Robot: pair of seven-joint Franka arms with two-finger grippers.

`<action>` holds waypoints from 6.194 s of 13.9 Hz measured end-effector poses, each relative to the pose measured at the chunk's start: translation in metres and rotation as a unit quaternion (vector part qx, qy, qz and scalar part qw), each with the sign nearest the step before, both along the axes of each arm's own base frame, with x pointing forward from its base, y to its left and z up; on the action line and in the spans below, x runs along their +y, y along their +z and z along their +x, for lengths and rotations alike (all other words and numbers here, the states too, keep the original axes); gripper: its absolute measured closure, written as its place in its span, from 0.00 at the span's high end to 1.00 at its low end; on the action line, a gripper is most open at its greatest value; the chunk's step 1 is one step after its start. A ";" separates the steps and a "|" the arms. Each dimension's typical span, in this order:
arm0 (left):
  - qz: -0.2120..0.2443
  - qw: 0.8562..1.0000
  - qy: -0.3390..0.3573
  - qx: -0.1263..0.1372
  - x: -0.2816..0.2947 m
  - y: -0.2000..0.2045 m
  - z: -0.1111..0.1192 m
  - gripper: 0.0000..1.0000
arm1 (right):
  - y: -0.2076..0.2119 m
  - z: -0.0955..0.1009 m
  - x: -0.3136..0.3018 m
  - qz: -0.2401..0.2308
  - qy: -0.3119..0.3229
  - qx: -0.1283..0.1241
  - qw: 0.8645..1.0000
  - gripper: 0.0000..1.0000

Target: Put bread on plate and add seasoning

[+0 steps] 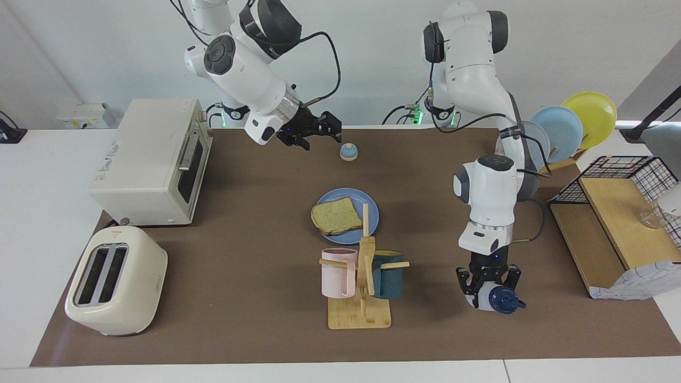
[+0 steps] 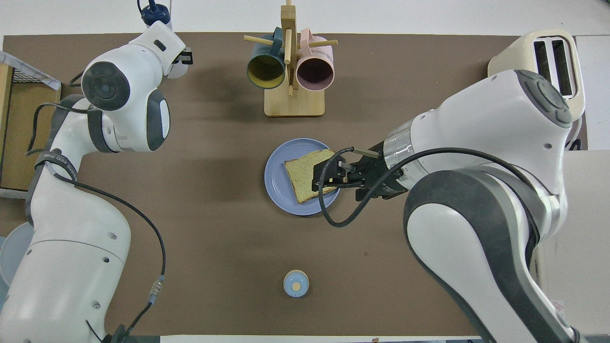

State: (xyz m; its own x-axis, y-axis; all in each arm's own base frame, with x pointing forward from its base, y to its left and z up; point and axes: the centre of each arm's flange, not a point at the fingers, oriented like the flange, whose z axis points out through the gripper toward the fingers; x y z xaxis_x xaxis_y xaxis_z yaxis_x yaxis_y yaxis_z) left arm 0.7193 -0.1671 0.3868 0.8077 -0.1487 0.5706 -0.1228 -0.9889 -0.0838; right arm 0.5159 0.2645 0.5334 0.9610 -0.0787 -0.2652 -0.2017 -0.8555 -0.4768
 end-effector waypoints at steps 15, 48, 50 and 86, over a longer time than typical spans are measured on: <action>0.045 0.845 -0.475 0.240 -0.034 0.119 -0.226 0.47 | 0.038 -0.001 0.012 0.075 -0.122 0.049 0.988 0.80; 0.059 0.811 -0.544 0.209 -0.065 0.112 -0.298 0.47 | 0.036 -0.027 0.102 0.107 -0.145 -0.011 0.984 0.12; 0.059 0.811 -0.543 0.207 -0.065 0.112 -0.298 0.47 | 0.036 -0.025 0.101 0.107 -0.147 -0.011 0.983 0.12; 0.376 0.705 -0.477 0.368 -0.195 0.020 -0.269 0.47 | 0.078 0.029 -0.231 -0.277 0.064 -0.046 0.958 1.00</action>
State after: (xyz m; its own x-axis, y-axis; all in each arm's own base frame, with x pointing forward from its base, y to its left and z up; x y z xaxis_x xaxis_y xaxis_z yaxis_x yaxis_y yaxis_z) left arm 0.4505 -0.3618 0.4066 0.1727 -0.8607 -0.4789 -0.9846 -0.1382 -0.1069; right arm 0.5451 0.0340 0.6117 0.9895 -0.0620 -0.1305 -0.0564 -0.9973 0.0460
